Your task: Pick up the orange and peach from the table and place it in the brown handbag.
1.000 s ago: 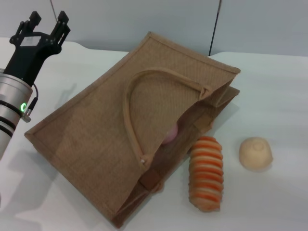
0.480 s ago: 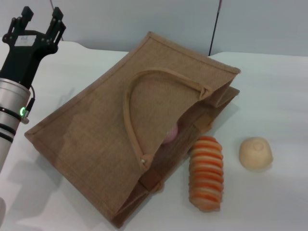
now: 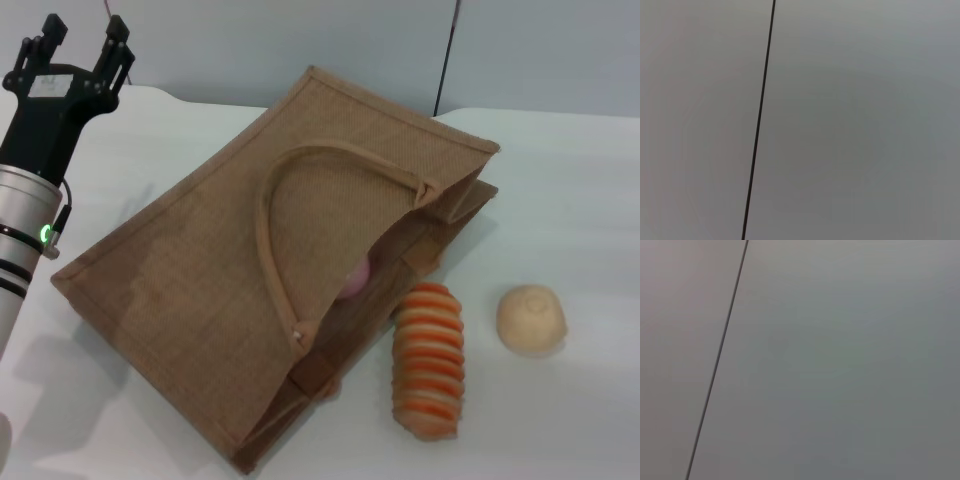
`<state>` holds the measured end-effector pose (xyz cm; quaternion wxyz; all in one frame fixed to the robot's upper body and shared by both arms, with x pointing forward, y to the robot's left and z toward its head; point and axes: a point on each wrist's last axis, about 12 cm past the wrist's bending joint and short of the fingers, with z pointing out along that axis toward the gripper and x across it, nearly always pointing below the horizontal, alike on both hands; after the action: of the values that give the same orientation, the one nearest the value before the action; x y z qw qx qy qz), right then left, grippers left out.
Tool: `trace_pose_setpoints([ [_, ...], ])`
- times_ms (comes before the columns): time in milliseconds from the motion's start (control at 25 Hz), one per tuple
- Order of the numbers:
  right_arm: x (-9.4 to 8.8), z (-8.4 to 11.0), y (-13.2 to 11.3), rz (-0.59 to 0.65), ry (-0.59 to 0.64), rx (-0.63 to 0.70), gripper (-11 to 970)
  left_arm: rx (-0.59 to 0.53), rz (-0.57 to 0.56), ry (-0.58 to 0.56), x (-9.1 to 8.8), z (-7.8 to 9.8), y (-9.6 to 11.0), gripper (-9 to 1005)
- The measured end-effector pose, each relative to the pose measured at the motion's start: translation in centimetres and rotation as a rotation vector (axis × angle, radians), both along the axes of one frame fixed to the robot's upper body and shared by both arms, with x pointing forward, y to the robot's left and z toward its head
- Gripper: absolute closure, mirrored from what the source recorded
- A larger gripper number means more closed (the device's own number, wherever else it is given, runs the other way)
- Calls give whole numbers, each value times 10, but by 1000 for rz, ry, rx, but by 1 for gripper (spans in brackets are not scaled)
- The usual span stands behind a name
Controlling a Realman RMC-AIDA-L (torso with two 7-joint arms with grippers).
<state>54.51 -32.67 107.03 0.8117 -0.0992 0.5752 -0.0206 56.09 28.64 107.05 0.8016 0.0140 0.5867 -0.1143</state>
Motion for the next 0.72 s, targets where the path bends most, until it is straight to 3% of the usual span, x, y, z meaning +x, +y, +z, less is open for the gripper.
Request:
trace_pose_setpoints([
  [720, 1, 0, 0, 1, 0, 1, 184, 2, -1, 9, 1, -1, 0, 248],
])
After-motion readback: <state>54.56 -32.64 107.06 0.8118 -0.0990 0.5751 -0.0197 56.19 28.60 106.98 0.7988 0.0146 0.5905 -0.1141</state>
